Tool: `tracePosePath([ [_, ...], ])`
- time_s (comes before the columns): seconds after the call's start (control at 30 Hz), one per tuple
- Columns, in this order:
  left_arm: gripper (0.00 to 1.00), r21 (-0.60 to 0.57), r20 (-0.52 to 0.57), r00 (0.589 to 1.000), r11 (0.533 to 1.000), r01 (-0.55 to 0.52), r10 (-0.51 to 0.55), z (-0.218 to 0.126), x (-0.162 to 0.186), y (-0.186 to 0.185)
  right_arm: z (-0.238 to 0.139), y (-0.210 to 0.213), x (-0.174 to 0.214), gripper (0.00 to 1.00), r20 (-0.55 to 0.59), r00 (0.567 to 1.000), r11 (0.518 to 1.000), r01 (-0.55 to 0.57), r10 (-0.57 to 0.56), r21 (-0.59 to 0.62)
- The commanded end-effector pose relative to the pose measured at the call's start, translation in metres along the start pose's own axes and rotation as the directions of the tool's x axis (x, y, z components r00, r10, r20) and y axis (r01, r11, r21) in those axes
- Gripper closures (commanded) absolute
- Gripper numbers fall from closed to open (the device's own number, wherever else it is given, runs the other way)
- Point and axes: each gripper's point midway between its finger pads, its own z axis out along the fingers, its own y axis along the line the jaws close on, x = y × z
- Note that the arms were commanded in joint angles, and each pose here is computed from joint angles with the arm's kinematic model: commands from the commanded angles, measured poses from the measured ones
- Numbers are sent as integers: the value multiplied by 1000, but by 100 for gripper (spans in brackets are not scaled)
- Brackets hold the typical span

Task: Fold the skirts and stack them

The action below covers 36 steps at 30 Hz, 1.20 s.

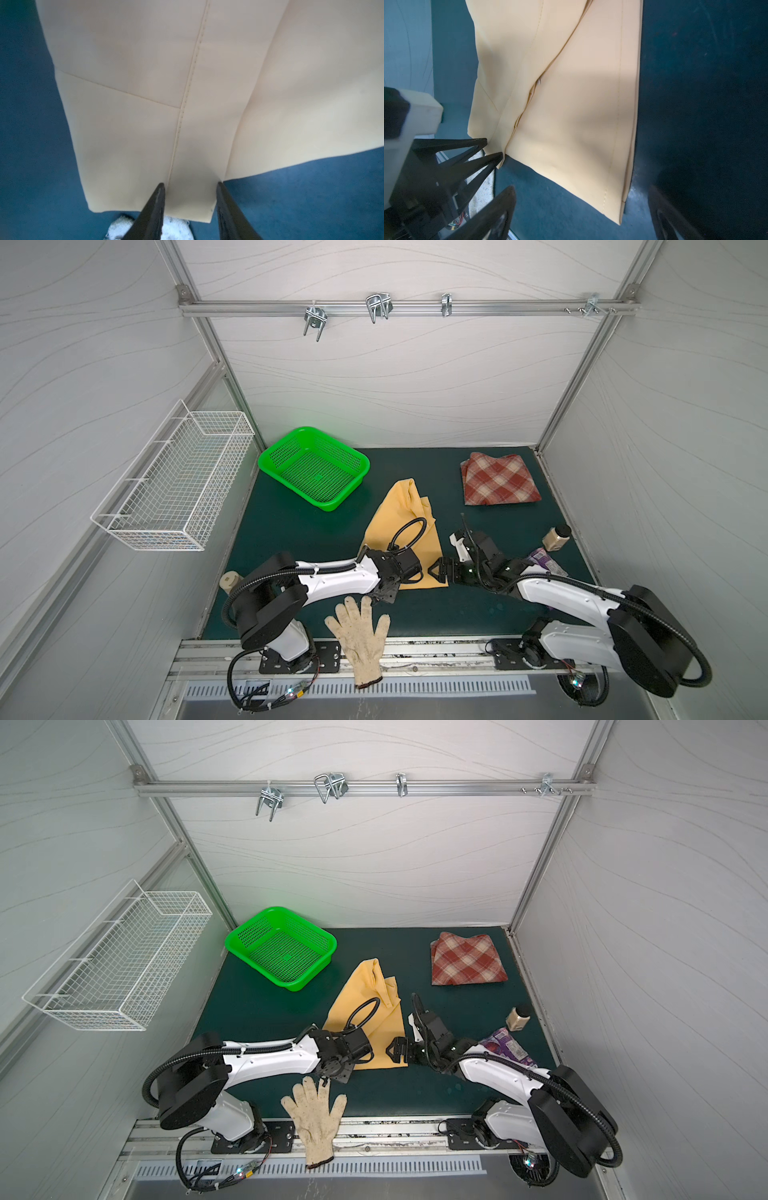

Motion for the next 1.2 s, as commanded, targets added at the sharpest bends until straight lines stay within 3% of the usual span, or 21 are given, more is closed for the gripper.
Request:
tracePosePath([
  [0.0,57,4,7,1000,1000,15,-15,-1,1,-1,0,6,-7,1,26,1000,1000,-4,5,-9],
  [0.23,58,15,4,1000,1000,0,0,-2,1,-6,3,10,-6,1,18,1000,1000,6,-6,-12],
  [0.33,53,24,5,1000,1000,-13,13,-3,3,-10,4,9,-5,1,18,1000,1000,6,-5,-9],
  [0.53,52,-7,-3,1000,1000,-21,21,3,10,-10,5,9,-5,1,18,1000,1000,3,-3,-10],
  [0.8,66,-129,2,1000,992,-5,5,6,8,8,4,12,-5,1,21,1000,1000,12,-12,-13],
  [0.87,81,-146,7,1000,989,-9,10,6,5,10,3,14,-7,1,26,1000,1000,12,-12,-20],
  [1.03,96,-178,14,1000,984,-17,20,3,0,13,-2,23,-12,1,50,998,999,27,-25,-39],
  [1.17,99,-164,44,999,986,-8,16,-8,-8,13,-6,31,-18,1,72,997,998,35,-31,-56],
])
